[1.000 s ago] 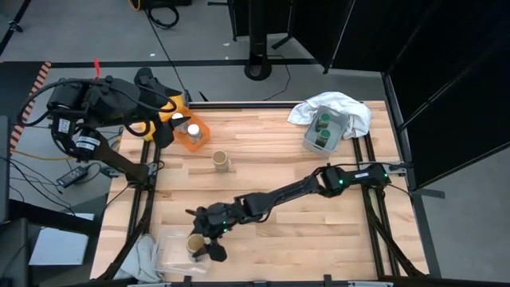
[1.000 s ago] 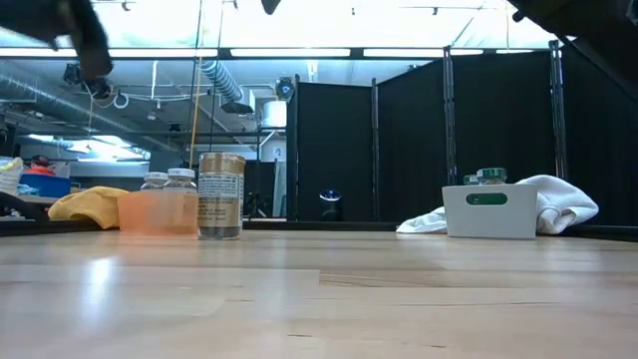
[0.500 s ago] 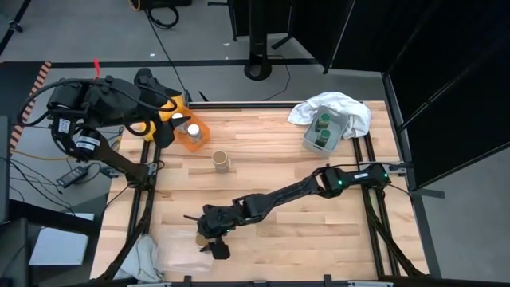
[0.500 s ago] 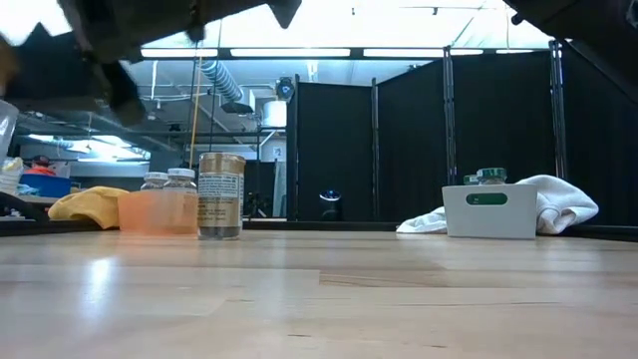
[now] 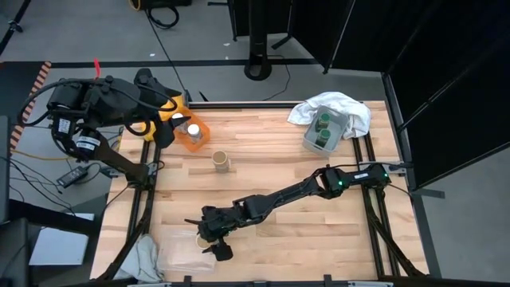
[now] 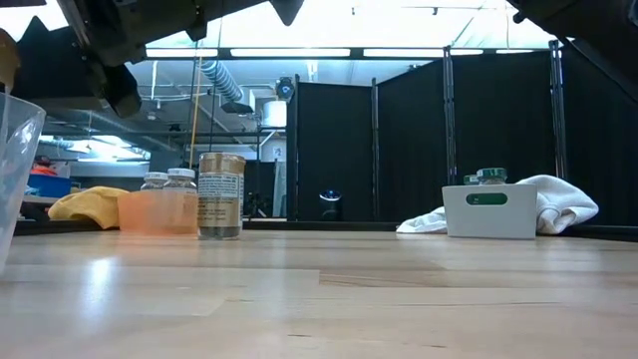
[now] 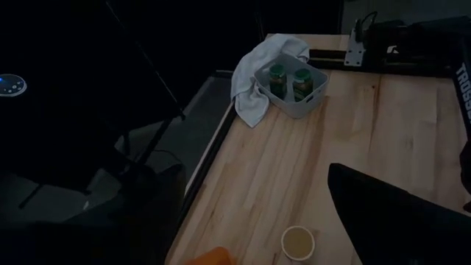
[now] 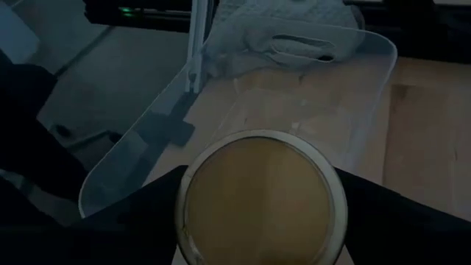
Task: Sort spices by type
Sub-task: Put the top gold seasoning bottle into the transparent bin, then put the gold seasoning bottle into the transparent bin
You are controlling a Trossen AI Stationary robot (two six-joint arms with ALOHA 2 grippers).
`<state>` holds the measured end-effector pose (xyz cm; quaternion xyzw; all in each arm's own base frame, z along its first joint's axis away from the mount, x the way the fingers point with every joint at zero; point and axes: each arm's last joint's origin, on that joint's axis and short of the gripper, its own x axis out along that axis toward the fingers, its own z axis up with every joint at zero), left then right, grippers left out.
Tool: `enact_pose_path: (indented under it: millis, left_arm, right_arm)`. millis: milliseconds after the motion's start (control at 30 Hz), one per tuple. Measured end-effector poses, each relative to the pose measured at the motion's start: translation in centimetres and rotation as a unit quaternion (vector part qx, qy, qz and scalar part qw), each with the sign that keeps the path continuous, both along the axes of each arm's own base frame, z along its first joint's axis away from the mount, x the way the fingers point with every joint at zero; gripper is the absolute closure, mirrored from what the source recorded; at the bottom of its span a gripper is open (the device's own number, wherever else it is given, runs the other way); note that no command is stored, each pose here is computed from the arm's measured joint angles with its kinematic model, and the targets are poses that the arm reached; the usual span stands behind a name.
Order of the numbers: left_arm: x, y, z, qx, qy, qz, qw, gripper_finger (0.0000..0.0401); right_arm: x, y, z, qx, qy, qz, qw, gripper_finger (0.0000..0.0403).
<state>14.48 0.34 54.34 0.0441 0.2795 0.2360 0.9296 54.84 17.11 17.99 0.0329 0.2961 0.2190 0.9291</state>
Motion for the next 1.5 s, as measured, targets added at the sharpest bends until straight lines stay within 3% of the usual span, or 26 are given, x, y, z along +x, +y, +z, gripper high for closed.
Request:
enact_pose_path:
  millis: [167,467,567,633,800,1067,1333,1500]
  left_arm:
    - [0.0,0.0,0.0,0.0,0.0,0.0,1.0,0.0064]
    - [0.0,0.0,0.0,0.0,0.0,0.0,1.0,0.0064]
    - [0.0,0.0,0.0,0.002,0.001,-0.001,1.0,0.0064]
    - [0.0,0.0,0.0,0.004,0.003,-0.003,1.0,0.0064]
    - [0.9,0.0,-0.9,0.009,0.031,-0.004,0.999,0.0064]
    - [5.0,0.8,-5.9,0.016,0.167,-0.04,0.985,0.0064]
    - [7.9,3.1,-12.3,0.016,0.21,-0.065,0.976,0.0064]
    - [8.0,4.8,-16.0,-0.062,0.213,-0.106,0.969,0.0064]
  right_arm:
    - [0.1,0.1,0.2,-0.004,-0.014,0.012,1.0,0.0088]
    - [-0.5,-0.6,3.1,-0.02,-0.029,0.007,0.999,0.0079]
    - [-1.0,-2.1,5.2,-0.045,-0.027,-0.014,0.999,0.0083]
    - [-2.1,-3.5,8.0,-0.062,-0.022,-0.032,0.997,0.0086]
    - [-7.6,-7.0,17.5,-0.093,-0.012,-0.088,0.992,0.0091]
    - [-18.6,-10.2,26.2,-0.183,0.044,-0.201,0.961,0.0094]
    - [-26.5,-11.3,29.8,-0.155,0.079,-0.297,0.939,0.0098]
    - [-28.8,-11.1,30.3,-0.164,0.095,-0.304,0.934,0.0101]
